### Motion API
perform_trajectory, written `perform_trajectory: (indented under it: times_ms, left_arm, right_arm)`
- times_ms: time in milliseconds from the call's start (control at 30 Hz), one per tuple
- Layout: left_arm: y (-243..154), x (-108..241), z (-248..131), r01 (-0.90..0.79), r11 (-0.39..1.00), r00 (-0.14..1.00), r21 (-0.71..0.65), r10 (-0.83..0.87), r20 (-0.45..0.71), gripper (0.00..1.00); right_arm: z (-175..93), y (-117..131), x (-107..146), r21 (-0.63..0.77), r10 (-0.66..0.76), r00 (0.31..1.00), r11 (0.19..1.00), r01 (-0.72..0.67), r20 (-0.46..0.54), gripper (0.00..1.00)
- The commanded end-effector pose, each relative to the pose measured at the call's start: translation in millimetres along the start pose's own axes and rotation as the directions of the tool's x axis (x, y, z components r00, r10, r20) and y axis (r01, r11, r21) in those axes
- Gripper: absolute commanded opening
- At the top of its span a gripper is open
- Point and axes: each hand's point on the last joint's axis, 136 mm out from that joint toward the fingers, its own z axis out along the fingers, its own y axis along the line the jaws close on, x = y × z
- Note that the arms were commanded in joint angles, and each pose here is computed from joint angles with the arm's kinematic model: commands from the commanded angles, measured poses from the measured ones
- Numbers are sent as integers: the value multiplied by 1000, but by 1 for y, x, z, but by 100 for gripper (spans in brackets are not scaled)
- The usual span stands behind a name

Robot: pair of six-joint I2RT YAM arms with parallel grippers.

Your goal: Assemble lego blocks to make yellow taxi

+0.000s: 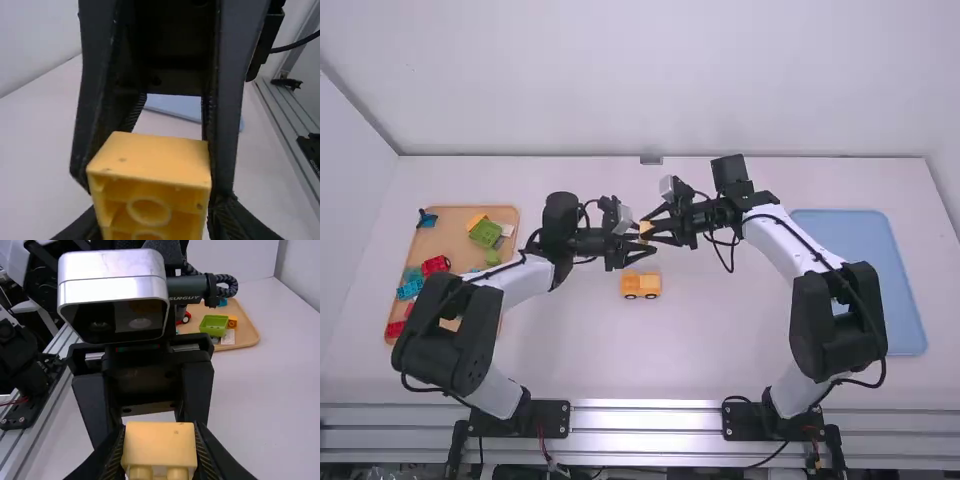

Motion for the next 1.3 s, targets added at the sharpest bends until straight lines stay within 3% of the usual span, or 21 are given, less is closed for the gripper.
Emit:
perform_trajectory:
  times_ms: [0, 100, 133, 167, 233, 267, 433, 533, 633, 700, 867, 967, 1067, 1267]
  left_arm:
    - [-6, -7, 0, -27, 999, 1000, 42, 26, 16, 43]
    - [-6, -7, 0, -27, 999, 1000, 41, 26, 16, 50]
    - [-6, -7, 0, -26, 999, 1000, 43, 25, 16, 73]
    - [-6, -7, 0, -26, 999, 1000, 43, 25, 16, 75]
    - [-4, -6, 0, -20, 999, 1000, 31, 20, 11, 98]
    - [2, -2, 0, -7, 1000, 1000, -7, 7, -4, 99]
    - [37, 28, -6, 82, 968, 988, -235, -110, -107, 99]
    - [58, 63, -21, 141, 901, 950, -410, -239, -200, 99]
    - [67, 76, -36, 188, 859, 926, -477, -317, -206, 99]
    - [80, 79, -57, 265, 783, 898, -562, -413, -151, 99]
    - [103, 64, -110, 321, 669, 888, -670, -458, -32, 99]
    - [116, 53, -148, 302, 511, 884, -805, -467, 35, 99]
    - [114, 42, -176, 221, 379, 894, -899, -446, 32, 98]
    - [86, 1, -233, 193, 179, 938, -965, -321, 128, 99]
  right_arm:
    - [-4, -9, -3, 29, -29, 1000, 999, 29, -9, 16]
    - [-4, -9, -3, 29, -30, 1000, 999, 30, -9, 16]
    - [-4, -9, -4, 29, -30, 1000, 999, 30, -9, 16]
    - [-4, -9, -4, 29, -31, 999, 999, 31, -8, 16]
    - [-4, -10, -3, 32, -32, 999, 999, 32, -11, 16]
    - [-4, -11, -3, 40, -34, 999, 999, 35, -17, 16]
    - [-6, -33, 2, 143, 17, 998, 990, -7, -66, 14]
    - [-17, -69, 17, 357, 135, 980, 931, -76, -143, 13]
    - [-27, -86, 36, 492, 212, 951, 867, -76, -226, 13]
    - [-33, -90, 55, 561, 275, 915, 825, -66, -296, 13]
    - [-26, -78, 74, 565, 313, 863, 824, -40, -396, 12]
    - [-22, -84, 74, 601, 345, 862, 797, -61, -371, 13]
    - [-14, -86, 74, 585, 343, 861, 809, -68, -375, 12]
    - [32, -83, 74, 470, 336, 814, 878, -89, -474, 12]
